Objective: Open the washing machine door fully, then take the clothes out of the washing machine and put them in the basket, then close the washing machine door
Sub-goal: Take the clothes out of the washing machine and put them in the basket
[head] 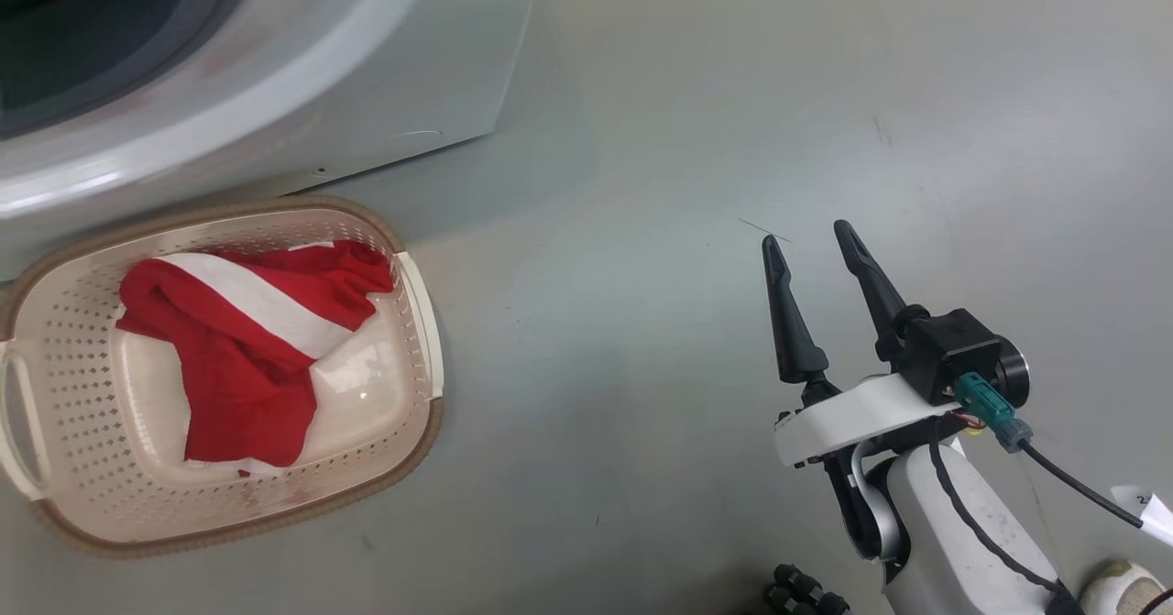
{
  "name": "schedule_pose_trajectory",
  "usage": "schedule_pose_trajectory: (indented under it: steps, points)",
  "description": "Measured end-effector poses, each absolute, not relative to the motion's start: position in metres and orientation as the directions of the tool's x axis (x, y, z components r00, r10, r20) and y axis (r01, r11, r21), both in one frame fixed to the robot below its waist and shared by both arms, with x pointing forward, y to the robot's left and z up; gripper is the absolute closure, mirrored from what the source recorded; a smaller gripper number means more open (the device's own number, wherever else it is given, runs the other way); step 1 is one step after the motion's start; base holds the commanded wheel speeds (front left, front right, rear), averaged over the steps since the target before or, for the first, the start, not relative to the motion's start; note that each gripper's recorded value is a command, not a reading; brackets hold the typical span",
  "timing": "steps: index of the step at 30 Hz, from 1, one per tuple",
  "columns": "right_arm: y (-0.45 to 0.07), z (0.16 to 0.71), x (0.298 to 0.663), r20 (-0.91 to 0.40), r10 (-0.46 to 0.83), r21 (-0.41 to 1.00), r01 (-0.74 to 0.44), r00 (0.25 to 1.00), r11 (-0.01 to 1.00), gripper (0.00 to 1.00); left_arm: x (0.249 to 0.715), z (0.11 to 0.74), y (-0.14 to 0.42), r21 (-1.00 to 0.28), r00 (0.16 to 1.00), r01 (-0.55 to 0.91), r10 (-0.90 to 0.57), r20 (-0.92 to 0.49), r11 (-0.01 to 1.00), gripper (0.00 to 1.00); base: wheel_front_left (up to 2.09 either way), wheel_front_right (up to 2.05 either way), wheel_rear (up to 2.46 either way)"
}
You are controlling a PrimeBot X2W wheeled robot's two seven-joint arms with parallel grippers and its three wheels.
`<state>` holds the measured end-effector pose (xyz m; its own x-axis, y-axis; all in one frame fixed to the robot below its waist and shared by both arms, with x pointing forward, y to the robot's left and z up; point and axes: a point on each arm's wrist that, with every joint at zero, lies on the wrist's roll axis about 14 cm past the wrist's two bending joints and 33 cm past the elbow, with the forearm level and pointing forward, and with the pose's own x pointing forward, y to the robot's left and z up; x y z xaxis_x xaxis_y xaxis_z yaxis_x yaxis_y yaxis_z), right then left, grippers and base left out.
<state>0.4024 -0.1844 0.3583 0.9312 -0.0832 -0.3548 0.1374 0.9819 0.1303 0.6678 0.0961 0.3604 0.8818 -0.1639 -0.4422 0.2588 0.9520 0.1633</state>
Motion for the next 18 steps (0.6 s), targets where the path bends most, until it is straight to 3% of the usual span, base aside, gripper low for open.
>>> schedule_pose_trajectory:
  steps: [18]
  points:
    - [-0.163, 0.371, 0.415, -0.305, -0.003, 0.142, 0.049, 0.952, 0.989, 0.00, 0.631, 0.415, 0.105, -0.071, 0.974, 0.131, -0.141, -0.175, 0.989, 1.00, 0.00, 0.00, 0.00]
